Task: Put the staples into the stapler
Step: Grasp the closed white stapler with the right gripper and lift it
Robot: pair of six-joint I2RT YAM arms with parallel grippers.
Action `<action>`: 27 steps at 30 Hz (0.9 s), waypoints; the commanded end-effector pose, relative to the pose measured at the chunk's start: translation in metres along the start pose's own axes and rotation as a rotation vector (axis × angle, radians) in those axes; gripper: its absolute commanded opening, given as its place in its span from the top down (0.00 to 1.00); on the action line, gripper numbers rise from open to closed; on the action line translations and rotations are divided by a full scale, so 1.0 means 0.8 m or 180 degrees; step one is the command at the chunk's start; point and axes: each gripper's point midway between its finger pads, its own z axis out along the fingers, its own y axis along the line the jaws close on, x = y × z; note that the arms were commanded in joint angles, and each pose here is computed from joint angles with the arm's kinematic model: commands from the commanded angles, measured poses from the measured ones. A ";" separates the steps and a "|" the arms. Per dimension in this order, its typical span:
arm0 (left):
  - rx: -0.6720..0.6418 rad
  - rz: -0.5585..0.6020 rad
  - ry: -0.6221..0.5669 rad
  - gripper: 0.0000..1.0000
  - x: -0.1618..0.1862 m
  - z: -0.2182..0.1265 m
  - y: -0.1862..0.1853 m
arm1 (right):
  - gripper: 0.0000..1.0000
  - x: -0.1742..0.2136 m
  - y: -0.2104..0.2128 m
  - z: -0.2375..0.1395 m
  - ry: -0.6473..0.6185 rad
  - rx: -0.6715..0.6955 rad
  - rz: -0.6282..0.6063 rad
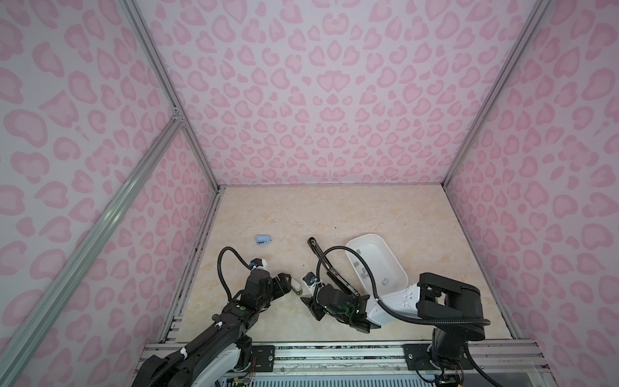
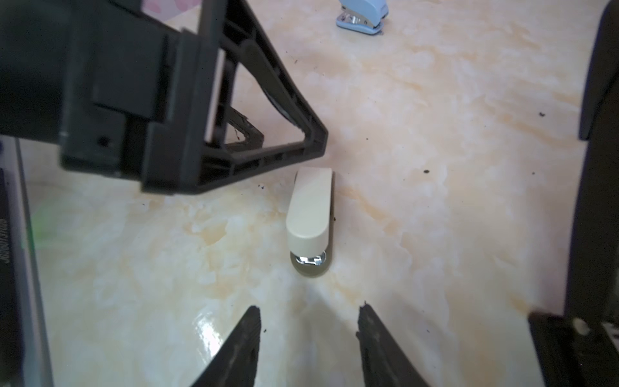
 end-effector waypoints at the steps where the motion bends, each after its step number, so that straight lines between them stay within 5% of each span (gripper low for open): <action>1: -0.0089 0.0012 0.0056 0.14 0.003 0.001 0.006 | 0.63 -0.009 -0.007 -0.004 -0.0028 0.0097 -0.0057; 5: -0.0107 0.0009 0.0065 0.14 0.005 0.002 0.008 | 0.73 -0.022 -0.011 0.009 0.0056 0.0206 -0.0056; 27: -0.0128 -0.0021 0.0052 0.17 0.006 0.002 0.011 | 0.75 -0.002 -0.005 0.048 0.0254 0.0157 0.0002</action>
